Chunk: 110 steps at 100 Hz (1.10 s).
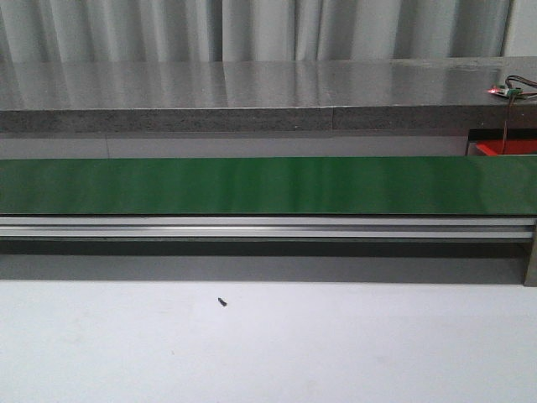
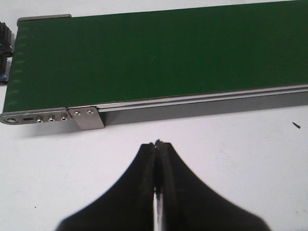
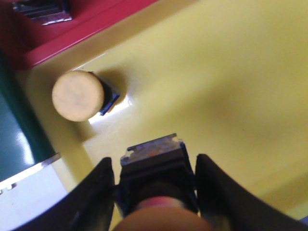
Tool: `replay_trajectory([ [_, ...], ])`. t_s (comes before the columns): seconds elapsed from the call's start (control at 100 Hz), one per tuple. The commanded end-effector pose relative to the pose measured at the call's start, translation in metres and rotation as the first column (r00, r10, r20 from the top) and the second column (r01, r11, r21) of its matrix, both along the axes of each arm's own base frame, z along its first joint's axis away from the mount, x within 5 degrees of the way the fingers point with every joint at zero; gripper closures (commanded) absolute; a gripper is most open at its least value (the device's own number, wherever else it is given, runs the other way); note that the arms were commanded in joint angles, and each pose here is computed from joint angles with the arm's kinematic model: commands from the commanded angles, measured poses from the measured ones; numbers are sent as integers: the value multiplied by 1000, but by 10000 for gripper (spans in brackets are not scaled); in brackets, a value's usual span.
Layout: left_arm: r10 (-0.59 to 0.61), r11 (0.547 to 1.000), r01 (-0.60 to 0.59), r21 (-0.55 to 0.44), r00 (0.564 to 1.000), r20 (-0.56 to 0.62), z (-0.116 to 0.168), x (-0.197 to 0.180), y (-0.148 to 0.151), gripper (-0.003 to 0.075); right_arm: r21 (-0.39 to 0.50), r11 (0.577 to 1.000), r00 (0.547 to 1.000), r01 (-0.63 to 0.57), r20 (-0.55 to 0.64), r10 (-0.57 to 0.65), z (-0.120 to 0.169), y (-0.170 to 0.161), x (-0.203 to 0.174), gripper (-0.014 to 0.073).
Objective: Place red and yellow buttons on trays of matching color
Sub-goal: 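Carry the second yellow button into the yellow tray and release it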
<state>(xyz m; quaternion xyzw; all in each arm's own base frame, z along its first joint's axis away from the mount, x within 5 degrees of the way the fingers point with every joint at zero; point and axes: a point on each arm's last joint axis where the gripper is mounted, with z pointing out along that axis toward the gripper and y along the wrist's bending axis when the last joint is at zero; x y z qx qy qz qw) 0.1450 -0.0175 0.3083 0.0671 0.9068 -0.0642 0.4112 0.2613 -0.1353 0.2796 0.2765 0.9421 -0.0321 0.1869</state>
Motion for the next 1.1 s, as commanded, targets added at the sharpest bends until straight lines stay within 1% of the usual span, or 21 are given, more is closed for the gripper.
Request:
replay_trajectory([
  [0.0,10,1000,-8,-24,996,91,14,3,-1,740,-21,999,997,33,75,-31,5,-9,5,348],
  [0.07,10,1000,-8,-24,996,91,14,3,-1,740,-1,999,996,43,78,-43,-4,-12,11,348],
  [0.28,10,1000,-8,-24,996,91,14,3,-1,740,14,998,996,68,56,-69,-29,-27,24,348],
  [0.67,10,1000,-8,-24,996,91,14,3,-1,740,-19,996,988,92,127,-89,-52,-43,43,348],
  [0.85,10,1000,-8,-24,996,91,14,3,-1,740,-8,995,990,98,105,-97,-58,-53,54,348],
  [1.01,10,1000,-8,-24,996,91,14,3,-1,740,19,995,994,95,53,-96,-62,-59,63,347],
  [1.06,10,1000,-8,-24,996,91,14,3,-1,740,27,995,995,94,38,-95,-63,-60,66,328],
  [1.09,10,1000,-8,-24,996,91,14,3,-1,740,32,995,995,93,28,-94,-63,-61,67,295],
])
